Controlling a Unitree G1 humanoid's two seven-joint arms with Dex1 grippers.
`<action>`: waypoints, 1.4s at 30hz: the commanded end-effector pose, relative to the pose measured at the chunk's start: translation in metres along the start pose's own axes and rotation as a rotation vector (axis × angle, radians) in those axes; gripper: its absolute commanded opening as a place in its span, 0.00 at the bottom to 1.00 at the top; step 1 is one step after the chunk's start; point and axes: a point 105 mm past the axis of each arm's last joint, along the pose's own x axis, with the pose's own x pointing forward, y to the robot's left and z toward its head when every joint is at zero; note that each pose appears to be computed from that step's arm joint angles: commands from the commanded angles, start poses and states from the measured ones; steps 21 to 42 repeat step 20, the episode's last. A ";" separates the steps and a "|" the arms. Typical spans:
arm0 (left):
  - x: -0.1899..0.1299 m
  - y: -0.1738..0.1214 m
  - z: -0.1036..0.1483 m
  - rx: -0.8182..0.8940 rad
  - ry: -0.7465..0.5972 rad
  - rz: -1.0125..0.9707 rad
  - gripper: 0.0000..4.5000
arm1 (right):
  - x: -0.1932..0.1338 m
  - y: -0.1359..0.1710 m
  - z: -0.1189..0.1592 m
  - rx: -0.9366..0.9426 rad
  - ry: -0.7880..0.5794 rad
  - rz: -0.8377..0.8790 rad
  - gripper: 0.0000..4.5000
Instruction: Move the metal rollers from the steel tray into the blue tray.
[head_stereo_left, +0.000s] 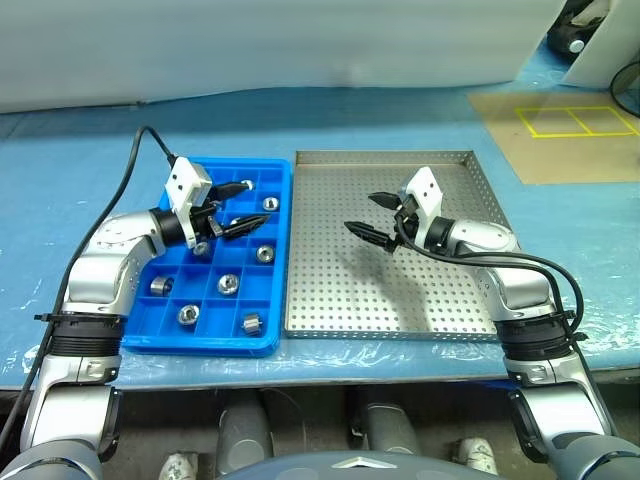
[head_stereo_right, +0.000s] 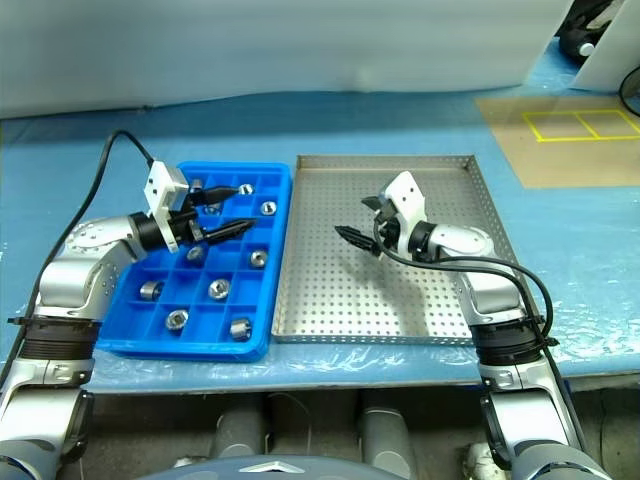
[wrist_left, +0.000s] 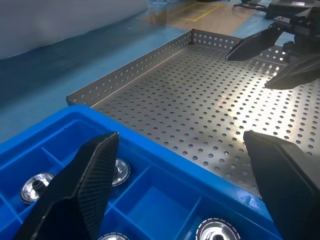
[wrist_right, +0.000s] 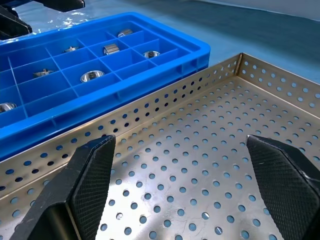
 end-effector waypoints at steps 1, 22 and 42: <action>-0.003 -0.001 0.014 0.037 -0.040 0.003 0.94 | 0.002 0.003 0.014 -0.034 -0.043 0.021 0.96; 0.002 -0.002 0.015 0.039 -0.047 -0.001 0.94 | -0.001 0.001 0.013 -0.043 -0.031 0.022 0.96; 0.002 -0.002 0.015 0.039 -0.047 -0.001 0.94 | -0.001 0.001 0.013 -0.043 -0.031 0.022 0.96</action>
